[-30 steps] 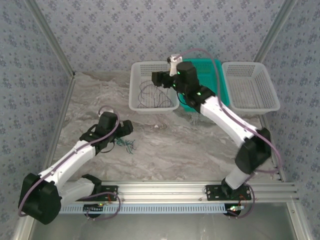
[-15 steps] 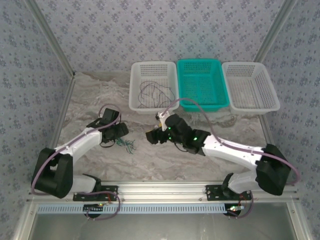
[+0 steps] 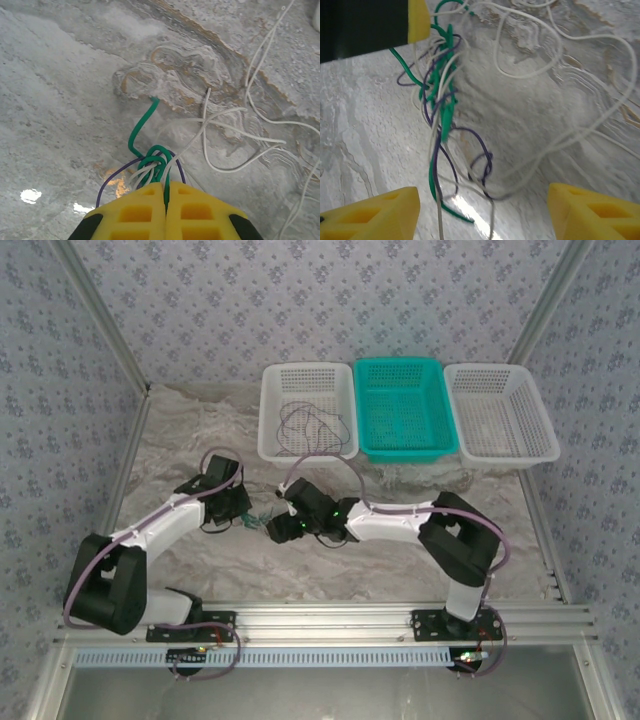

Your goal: Untangle the cables

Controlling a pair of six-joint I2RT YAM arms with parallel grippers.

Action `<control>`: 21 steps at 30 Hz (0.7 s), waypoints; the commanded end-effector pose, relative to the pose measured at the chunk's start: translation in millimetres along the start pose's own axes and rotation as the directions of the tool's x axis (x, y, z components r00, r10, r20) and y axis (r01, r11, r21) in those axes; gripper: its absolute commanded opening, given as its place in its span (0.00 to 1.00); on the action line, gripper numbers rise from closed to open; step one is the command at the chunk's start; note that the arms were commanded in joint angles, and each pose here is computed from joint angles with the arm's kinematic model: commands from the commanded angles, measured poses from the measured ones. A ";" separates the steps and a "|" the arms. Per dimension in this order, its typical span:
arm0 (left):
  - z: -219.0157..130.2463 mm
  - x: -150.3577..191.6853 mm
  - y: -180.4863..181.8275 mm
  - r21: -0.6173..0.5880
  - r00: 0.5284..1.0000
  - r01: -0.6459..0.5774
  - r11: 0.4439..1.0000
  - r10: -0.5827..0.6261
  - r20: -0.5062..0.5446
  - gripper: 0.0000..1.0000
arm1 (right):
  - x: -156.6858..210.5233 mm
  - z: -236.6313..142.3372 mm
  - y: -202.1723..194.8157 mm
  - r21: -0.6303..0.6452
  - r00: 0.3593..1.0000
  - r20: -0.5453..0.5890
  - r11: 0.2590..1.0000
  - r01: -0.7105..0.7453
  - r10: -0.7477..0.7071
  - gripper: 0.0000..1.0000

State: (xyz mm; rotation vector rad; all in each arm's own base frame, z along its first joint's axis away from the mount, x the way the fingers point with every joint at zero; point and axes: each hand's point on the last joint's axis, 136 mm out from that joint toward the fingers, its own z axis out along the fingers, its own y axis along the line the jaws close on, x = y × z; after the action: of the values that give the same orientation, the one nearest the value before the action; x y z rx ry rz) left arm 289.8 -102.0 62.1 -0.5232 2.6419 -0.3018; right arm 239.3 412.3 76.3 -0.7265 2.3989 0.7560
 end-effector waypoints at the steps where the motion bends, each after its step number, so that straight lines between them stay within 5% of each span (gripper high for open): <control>1: -6.4 3.6 -11.1 0.052 0.999 -0.034 0.998 0.035 -0.006 0.00 | -8.5 12.7 0.7 -0.011 0.999 0.009 0.999 -0.034 0.034 0.70; 3: -8.3 3.1 -13.7 0.057 0.999 -0.046 0.997 0.046 -0.002 0.00 | -7.3 20.7 -9.8 0.004 0.998 0.005 0.998 -0.063 0.063 0.60; 6: -9.3 2.3 -12.2 0.046 0.998 -0.055 0.997 0.055 0.002 0.00 | -8.2 25.1 -21.8 -0.002 0.993 0.007 0.993 -0.114 0.114 0.15; 8: -9.4 2.3 -6.6 0.017 0.998 -0.058 0.998 0.058 0.004 0.00 | -8.4 22.4 -25.4 0.006 0.993 0.021 0.993 -0.120 0.120 0.02; 14: -15.4 -5.1 24.6 -0.147 0.998 -0.027 0.989 0.034 0.048 0.00 | 1.9 7.8 -38.1 0.055 0.994 0.018 0.993 -0.104 0.103 0.00; 21: -30.7 -18.9 58.0 -0.254 0.994 0.037 0.967 -0.010 0.107 0.00 | 26.0 -23.9 -94.0 0.143 0.965 0.034 0.954 -0.263 0.261 0.00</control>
State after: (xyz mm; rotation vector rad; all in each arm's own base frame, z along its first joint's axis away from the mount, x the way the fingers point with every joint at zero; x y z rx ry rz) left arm 277.9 -75.3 68.1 -0.5551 2.6380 -0.1348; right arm 263.5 366.1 56.3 -0.4964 2.4607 0.7780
